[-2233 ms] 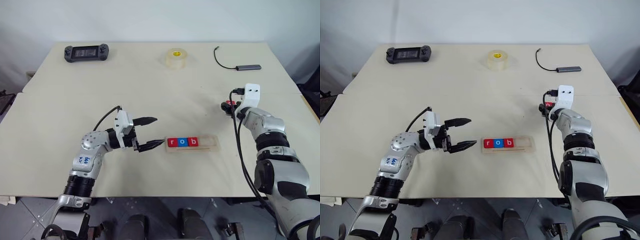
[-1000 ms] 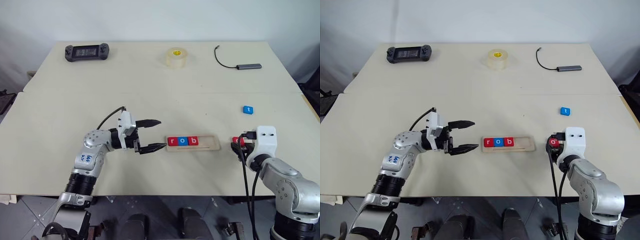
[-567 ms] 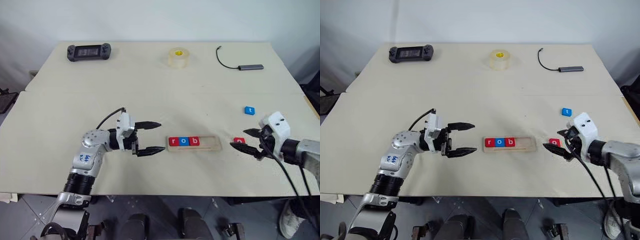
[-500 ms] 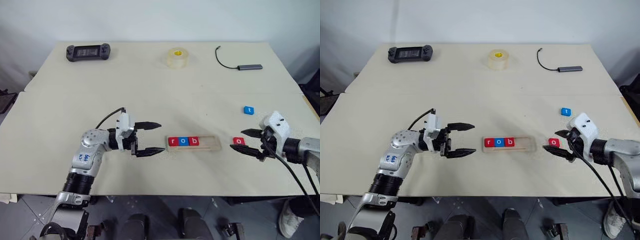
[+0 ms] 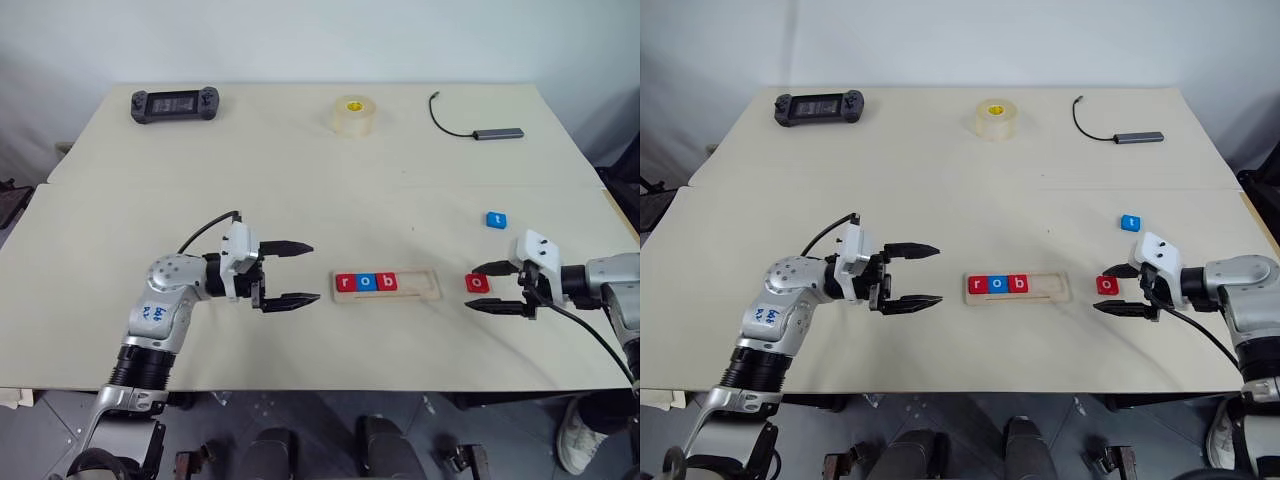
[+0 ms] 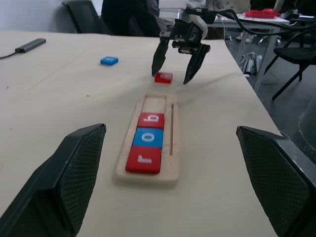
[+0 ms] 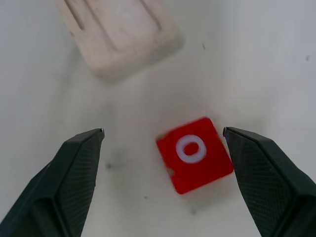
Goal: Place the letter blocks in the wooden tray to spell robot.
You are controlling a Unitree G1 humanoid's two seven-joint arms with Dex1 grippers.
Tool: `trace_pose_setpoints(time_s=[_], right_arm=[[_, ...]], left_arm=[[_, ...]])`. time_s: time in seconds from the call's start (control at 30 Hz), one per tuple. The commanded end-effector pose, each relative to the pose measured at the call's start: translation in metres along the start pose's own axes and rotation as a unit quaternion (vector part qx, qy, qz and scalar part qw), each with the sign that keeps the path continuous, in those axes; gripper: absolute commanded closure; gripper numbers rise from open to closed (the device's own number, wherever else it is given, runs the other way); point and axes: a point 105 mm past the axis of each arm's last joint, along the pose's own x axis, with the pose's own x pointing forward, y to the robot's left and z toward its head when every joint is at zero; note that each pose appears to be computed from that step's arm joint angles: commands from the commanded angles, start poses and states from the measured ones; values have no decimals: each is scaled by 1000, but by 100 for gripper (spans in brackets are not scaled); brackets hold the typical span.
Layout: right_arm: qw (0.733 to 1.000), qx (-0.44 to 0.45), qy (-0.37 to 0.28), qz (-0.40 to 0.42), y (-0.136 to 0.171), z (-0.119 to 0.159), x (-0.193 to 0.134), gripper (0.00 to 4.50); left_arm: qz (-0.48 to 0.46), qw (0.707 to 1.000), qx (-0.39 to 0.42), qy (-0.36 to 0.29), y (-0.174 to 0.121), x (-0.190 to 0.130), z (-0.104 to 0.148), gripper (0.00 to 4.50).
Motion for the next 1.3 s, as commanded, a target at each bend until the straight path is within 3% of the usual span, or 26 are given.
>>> trace_pose_setpoints(time_s=[0.03,0.07,0.17,0.37,0.57,0.8,1.07,1.3], right_arm=[[1000,-20,21,0,-5,-6,-1,46],[999,-24,29,3,-5,-8,0,46],[999,-26,36,0,-9,-11,0,103],[999,-33,39,-14,-18,-10,-4,299],[995,-91,12,37,-11,29,3,305],[983,-164,-15,87,7,85,35,305],[975,-182,-23,128,21,97,65,305],[972,-185,-12,145,24,91,66,305]], left_arm=[[4,1000,26,-14,0,-1,14,0],[5,1000,26,-14,0,-1,15,0],[11,999,28,-13,1,-2,15,0],[24,999,28,-13,1,-3,14,0],[60,998,32,-10,8,-9,10,0],[81,996,22,-17,8,-9,7,0],[81,996,17,-21,5,-6,7,0],[91,995,18,-20,4,-9,7,0]])
